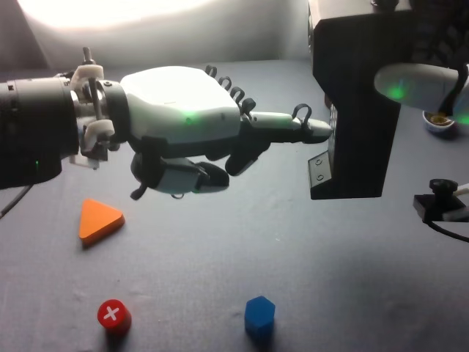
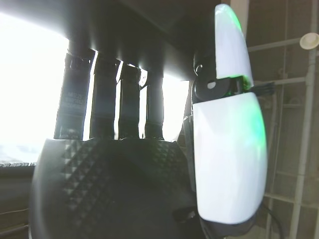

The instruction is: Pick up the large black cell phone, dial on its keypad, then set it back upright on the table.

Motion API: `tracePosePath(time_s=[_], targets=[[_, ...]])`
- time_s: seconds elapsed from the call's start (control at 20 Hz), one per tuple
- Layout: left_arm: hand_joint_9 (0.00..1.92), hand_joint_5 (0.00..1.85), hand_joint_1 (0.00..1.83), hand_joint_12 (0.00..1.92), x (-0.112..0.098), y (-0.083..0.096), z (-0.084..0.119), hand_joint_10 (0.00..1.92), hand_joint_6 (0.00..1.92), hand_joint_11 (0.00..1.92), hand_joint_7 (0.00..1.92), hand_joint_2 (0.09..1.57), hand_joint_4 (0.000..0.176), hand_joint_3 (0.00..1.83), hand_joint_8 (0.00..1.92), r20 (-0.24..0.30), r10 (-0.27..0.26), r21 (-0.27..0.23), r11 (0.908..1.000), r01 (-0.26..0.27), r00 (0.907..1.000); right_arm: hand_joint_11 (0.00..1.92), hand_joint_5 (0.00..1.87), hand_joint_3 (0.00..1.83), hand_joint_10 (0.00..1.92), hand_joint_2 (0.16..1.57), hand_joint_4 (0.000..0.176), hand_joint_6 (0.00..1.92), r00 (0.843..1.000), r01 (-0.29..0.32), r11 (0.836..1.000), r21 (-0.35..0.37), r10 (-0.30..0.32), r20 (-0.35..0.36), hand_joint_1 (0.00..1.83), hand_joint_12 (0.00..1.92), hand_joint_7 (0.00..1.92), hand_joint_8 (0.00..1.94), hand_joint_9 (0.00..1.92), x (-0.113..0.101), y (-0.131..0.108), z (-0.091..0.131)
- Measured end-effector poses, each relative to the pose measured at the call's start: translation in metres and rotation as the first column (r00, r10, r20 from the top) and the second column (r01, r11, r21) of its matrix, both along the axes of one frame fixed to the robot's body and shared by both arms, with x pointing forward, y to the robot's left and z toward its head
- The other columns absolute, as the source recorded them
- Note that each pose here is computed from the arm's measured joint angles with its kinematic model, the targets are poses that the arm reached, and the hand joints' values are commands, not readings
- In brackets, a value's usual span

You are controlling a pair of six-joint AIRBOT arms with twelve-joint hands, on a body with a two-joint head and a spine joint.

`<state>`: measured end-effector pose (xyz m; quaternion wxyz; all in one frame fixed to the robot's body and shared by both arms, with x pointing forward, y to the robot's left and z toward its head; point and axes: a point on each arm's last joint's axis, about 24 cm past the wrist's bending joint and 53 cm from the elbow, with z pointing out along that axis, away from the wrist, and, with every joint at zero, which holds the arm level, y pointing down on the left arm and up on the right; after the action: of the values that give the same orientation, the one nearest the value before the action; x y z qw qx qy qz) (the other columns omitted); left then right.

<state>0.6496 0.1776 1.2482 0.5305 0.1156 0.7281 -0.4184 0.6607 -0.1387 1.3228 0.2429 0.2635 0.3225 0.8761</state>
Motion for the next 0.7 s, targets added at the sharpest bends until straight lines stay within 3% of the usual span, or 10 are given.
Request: tracePosePath(time_s=[0.15,0.45,0.7], targets=[[0.78,0.04,1.31,1.92,-0.003,0.016,0.009,1.92,0.01,0.66,0.66,1.25,0.126,0.05,1.58,0.007,0.009,-0.021,0.9997,-0.009,0.9999,0.89,0.91,0.0,1.49,1.18,0.0,0.91,1.0,-0.007,1.0,-0.009,0.007,0.006,1.36,1.45,0.76,1.33,0.79,-0.002,0.002,0.0],[0.77,0.02,1.32,1.92,0.002,0.074,0.016,1.92,0.0,0.67,0.68,1.24,0.121,0.06,1.54,0.003,0.135,-0.003,0.9909,-0.135,0.9909,0.89,0.92,0.0,1.47,1.17,0.0,0.9,1.0,0.005,1.0,-0.011,-0.004,0.014,1.36,1.44,0.78,1.29,0.8,0.001,-0.002,0.002],[0.81,0.0,1.31,1.92,0.003,0.076,0.019,1.92,0.0,0.69,0.66,1.25,0.118,0.06,1.58,0.0,0.132,-0.025,0.991,-0.132,0.9913,0.9,0.94,0.0,1.39,1.14,0.0,0.93,1.0,0.015,1.0,-0.017,-0.015,0.019,1.37,1.41,0.87,1.12,0.86,0.004,-0.005,0.002]])
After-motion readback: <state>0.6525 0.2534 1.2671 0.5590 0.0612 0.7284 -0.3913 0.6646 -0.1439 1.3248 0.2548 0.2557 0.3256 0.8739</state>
